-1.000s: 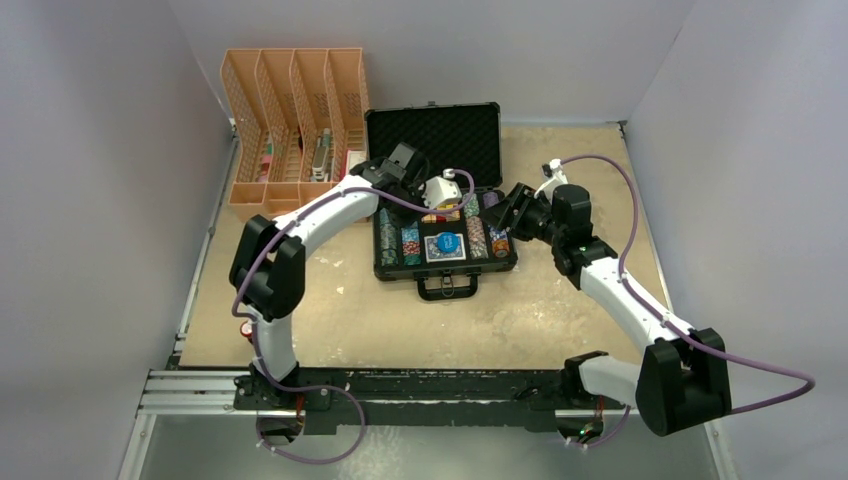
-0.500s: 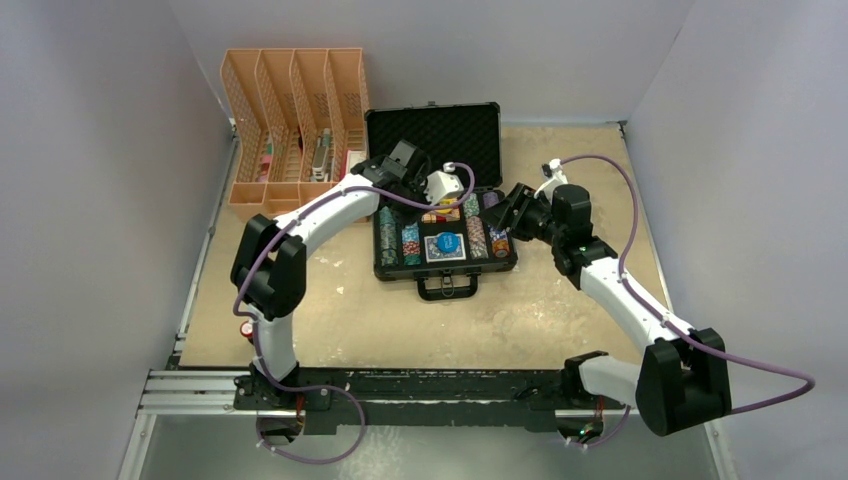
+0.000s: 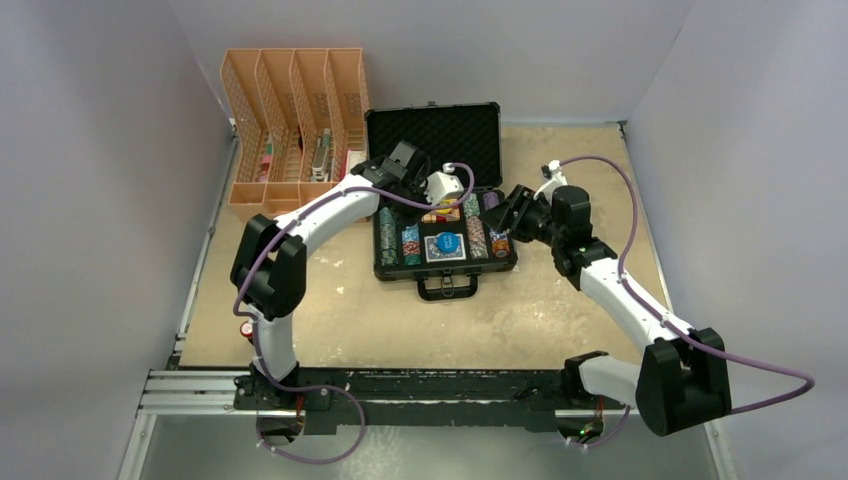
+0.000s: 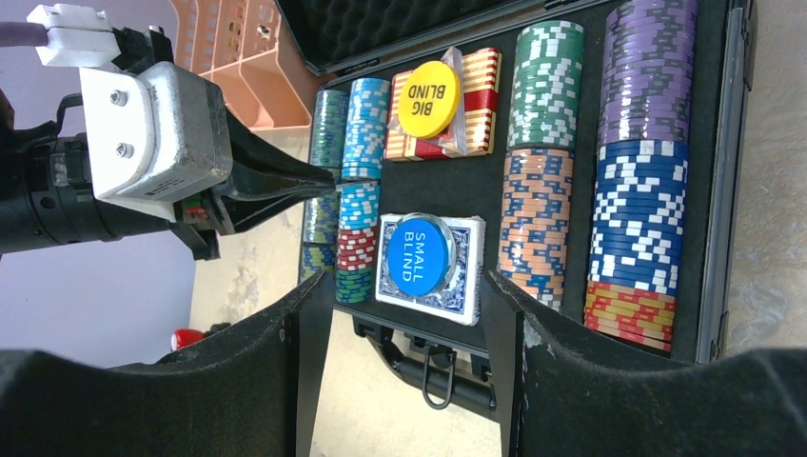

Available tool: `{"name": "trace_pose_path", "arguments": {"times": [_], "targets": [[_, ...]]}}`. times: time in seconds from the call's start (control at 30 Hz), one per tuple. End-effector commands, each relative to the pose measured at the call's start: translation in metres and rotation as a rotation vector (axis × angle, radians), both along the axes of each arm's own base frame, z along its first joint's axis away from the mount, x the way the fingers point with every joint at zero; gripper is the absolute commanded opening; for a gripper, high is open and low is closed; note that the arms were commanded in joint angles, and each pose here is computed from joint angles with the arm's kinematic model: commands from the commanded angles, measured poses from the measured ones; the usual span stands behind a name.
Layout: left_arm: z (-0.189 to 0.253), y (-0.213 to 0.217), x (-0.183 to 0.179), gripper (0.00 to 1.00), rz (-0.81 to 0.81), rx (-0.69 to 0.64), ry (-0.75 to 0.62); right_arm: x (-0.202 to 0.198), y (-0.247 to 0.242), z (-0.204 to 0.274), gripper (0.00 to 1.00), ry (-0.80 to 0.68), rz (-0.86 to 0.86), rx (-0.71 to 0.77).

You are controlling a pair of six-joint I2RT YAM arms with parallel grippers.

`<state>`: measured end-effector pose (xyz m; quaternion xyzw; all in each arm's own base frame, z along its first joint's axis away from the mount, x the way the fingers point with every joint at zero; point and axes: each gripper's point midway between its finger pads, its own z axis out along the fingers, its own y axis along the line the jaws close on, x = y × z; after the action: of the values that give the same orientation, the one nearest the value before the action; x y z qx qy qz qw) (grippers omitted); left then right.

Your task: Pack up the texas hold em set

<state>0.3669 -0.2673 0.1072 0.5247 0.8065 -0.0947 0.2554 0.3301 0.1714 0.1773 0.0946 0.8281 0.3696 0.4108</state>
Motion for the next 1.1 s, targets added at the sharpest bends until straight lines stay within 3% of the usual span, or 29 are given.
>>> {"name": "trace_pose_path", "arguments": {"times": [0.0, 0.87, 1.07], "targets": [[0.002, 0.000, 0.005, 0.01, 0.016, -0.006, -0.008, 0.004, 0.000, 0.010, 0.61, -0.049, 0.008, 0.001], [-0.019, 0.007, 0.016, 0.00, 0.082, 0.052, -0.009, 0.007, -0.003, 0.008, 0.60, -0.046, -0.011, -0.013], [0.002, -0.001, 0.023, 0.13, 0.093, -0.001, -0.042, 0.013, -0.010, 0.020, 0.61, -0.066, -0.041, -0.046]]}}
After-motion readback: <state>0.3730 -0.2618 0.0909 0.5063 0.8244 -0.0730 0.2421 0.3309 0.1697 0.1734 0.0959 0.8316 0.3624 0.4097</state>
